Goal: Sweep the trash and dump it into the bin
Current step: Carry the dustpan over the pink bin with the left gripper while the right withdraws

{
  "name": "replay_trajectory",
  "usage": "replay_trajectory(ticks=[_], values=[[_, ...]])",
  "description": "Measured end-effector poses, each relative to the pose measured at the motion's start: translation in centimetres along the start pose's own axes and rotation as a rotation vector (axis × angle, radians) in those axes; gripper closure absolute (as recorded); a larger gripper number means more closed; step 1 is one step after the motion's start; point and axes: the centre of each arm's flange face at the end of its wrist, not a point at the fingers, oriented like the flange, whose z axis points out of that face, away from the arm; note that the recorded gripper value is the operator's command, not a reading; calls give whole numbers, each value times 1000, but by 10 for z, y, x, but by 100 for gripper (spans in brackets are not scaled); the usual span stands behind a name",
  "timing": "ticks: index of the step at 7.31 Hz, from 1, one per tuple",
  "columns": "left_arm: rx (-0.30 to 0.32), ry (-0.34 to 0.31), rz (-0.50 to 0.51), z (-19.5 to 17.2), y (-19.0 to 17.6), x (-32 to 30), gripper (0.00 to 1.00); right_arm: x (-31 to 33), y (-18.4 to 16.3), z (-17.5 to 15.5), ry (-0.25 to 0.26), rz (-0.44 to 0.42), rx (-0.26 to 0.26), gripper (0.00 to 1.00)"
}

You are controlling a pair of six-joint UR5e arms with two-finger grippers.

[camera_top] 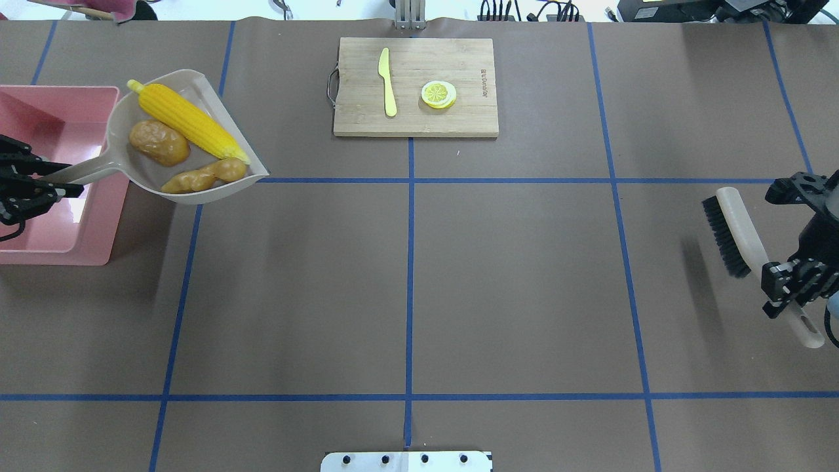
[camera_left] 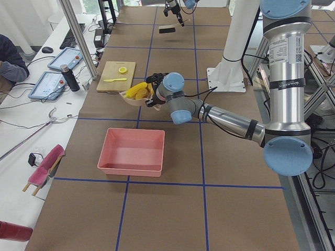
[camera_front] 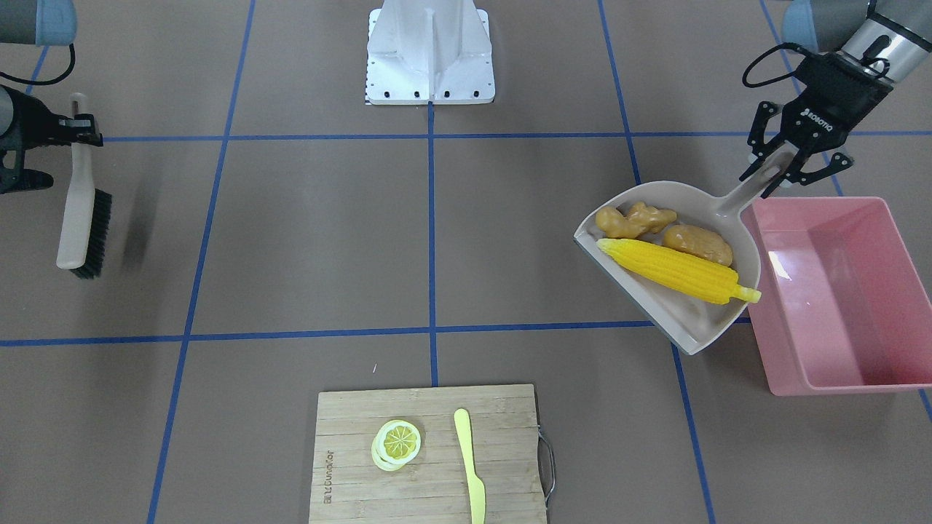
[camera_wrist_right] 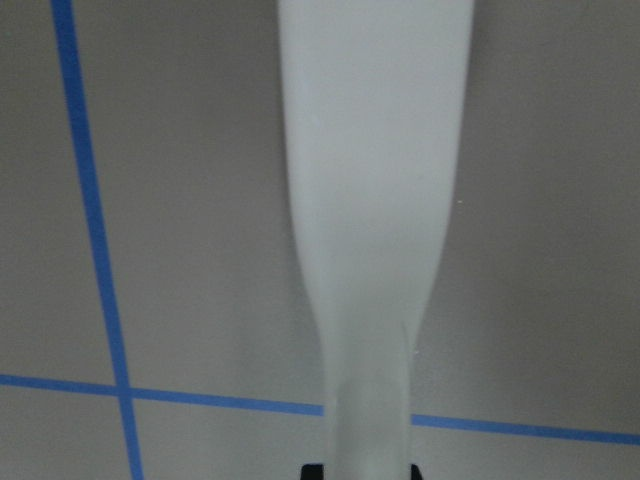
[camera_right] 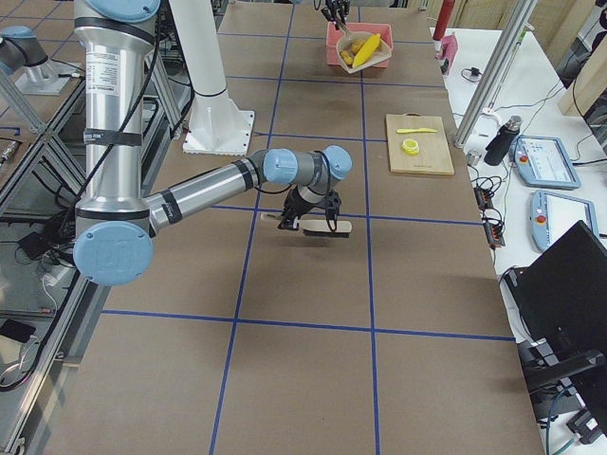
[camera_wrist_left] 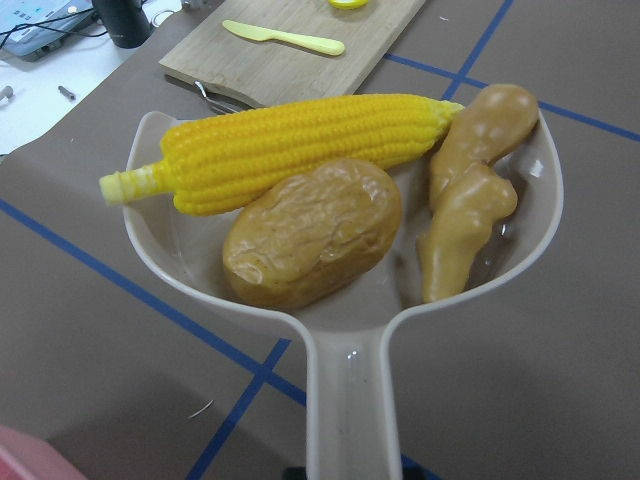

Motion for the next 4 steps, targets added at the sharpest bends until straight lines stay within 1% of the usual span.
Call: replay_trajectory(ticks=[1,3,4], values=[[-8,-4,-30,-10,12,-6,100,25,-8,7,1,-14,-2,100],[-28,3,-159,-30,35,-19,100,73,-20,26,-1,-42,26,100],[-29,-15,-191,-44,47,-27,100,86,-21,34,3,-47,32,100]])
